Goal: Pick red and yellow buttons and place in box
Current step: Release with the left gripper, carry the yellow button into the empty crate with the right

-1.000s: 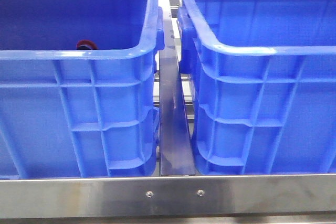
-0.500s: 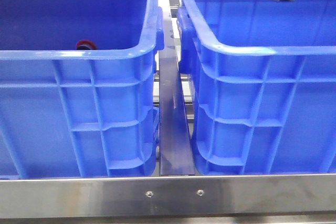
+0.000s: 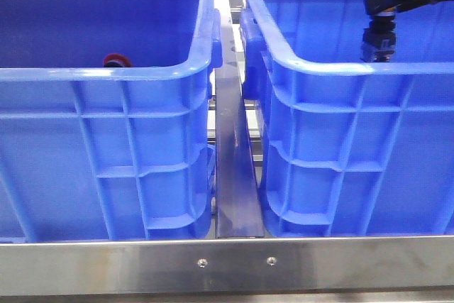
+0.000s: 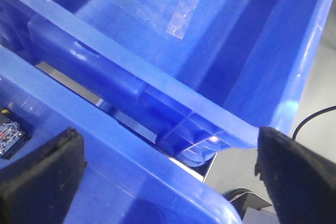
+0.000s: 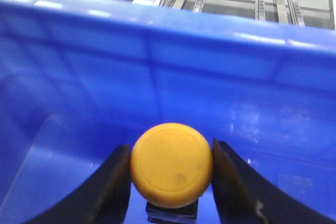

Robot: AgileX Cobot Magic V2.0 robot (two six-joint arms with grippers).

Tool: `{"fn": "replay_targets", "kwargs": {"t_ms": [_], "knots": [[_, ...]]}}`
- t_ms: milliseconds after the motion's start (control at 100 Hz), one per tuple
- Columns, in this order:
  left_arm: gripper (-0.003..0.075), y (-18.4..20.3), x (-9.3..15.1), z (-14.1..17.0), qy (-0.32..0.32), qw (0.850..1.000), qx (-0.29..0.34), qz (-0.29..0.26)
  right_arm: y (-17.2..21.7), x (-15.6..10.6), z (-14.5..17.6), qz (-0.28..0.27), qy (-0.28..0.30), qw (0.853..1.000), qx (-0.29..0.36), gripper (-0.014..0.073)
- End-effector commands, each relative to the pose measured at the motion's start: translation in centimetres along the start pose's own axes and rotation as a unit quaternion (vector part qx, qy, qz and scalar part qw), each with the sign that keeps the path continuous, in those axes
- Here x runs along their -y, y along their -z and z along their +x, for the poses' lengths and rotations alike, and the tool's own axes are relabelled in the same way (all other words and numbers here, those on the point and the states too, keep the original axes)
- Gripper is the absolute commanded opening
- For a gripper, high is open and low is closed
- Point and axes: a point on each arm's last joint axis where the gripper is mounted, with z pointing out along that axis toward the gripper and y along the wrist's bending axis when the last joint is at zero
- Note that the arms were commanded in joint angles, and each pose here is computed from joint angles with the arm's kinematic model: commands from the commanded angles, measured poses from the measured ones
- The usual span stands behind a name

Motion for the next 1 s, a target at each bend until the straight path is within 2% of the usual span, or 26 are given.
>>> {"fn": "replay_targets", "kwargs": {"t_ms": [0,350,570,660,860,990], "knots": [[0.0619,1.7,0.7,-1.6,0.002,0.998,0.058,-0.007,0.2,0.3,-2.4,0.018,-0.005,0.999,0.041,0.0183],[0.0619,1.7,0.7,-1.6,0.002,0.998,0.059,-0.007,-3.4,0.5,-0.6,0.013,-0.031,0.999,0.004,0.0183],[0.0619,1.7,0.7,-1.6,0.002,0.998,0.06,-0.008,-3.9,0.3,-0.1,0.003,-0.037,0.999,-0.007,0.0192],[0.0619,1.7,0.7,-1.6,0.002,0.998,0.06,-0.008,-3.9,0.3,-0.1,0.002,-0.037,0.999,-0.008,0.0254],[0.0619,1.7,0.7,-1.6,0.002,0.998,0.06,-0.008,-3.9,0.1,0.0,-0.012,-0.037,0.999,-0.013,0.0506],[0.0619,1.7,0.7,-1.6,0.002,0.998,0.06,-0.008,-3.8,0.1,-0.1,-0.011,-0.037,0.999,-0.012,0.0552]]}}
